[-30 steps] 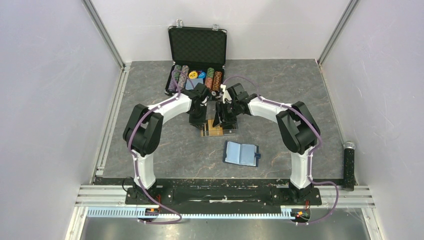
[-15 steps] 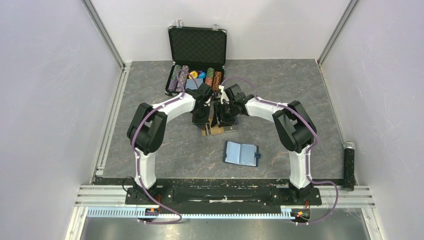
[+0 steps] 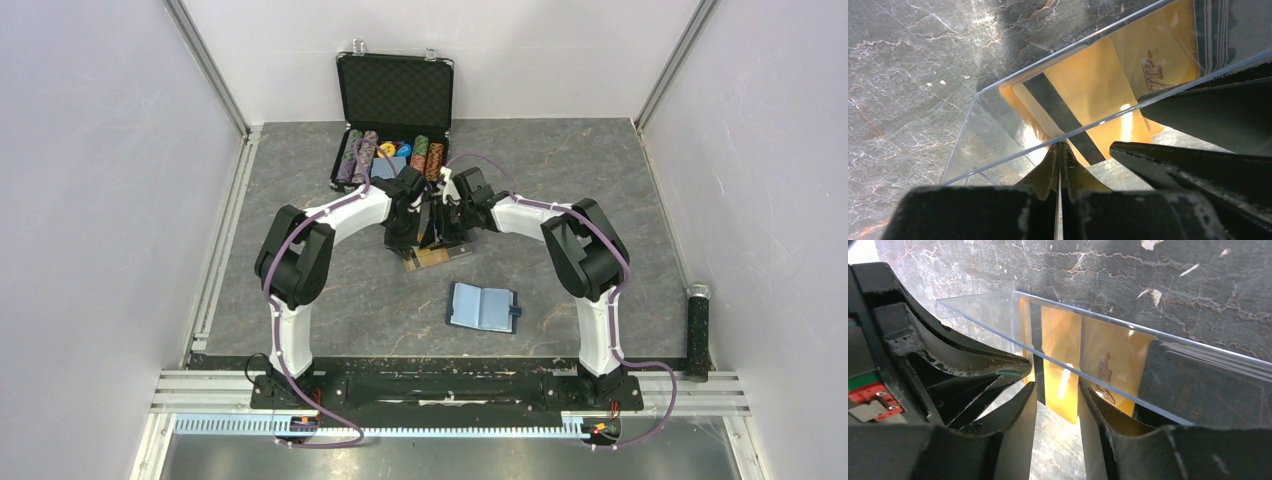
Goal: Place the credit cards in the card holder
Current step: Pick up the credit card from the storage box.
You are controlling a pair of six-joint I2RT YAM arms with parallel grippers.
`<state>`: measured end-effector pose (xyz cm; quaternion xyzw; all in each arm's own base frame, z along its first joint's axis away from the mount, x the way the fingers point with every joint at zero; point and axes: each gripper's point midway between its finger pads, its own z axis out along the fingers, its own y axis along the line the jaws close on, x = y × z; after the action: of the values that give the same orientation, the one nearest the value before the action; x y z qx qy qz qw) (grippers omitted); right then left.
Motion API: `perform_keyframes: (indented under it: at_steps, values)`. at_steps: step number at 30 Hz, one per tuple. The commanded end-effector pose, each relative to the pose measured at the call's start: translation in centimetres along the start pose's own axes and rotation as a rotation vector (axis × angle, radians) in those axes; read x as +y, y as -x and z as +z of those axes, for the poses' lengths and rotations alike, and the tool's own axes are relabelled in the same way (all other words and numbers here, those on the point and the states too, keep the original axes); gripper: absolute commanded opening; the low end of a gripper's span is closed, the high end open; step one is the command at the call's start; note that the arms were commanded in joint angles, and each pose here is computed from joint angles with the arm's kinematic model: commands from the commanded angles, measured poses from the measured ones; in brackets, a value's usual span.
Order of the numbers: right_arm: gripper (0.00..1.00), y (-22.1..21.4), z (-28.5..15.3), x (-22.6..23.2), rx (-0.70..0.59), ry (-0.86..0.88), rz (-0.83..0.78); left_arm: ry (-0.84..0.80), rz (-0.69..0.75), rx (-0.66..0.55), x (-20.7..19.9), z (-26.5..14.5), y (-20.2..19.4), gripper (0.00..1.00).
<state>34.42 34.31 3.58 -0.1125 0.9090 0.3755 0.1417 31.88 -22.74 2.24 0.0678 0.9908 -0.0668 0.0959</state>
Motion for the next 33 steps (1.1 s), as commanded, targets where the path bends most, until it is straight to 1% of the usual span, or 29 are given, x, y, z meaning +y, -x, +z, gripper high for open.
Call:
perform_keyframes:
  at_steps: [1, 9, 12, 17, 33]
  values:
    - [0.34, -1.2, 0.1, 1.7, 0.031, 0.082, 0.076, -0.013, 0.032, 0.039, -0.6, 1.7, -0.9, 0.02]
    - [0.09, -0.8, -0.7, 2.6, 0.012, 0.102, 0.069, -0.012, 0.035, 0.040, -0.5, 1.7, -0.9, 0.02]
    - [0.04, -0.8, -0.7, 2.9, 0.011, 0.116, 0.069, -0.010, 0.037, 0.042, -0.5, 1.8, -1.0, 0.02]
    - [0.01, -0.5, -0.9, 3.8, 0.002, 0.156, 0.075, -0.006, 0.037, 0.041, -0.4, 1.7, -1.0, 0.02]
    - [0.01, -1.4, -0.2, 5.1, 0.027, 0.249, 0.074, -0.004, 0.038, 0.043, -0.4, 1.9, -1.0, 0.04]
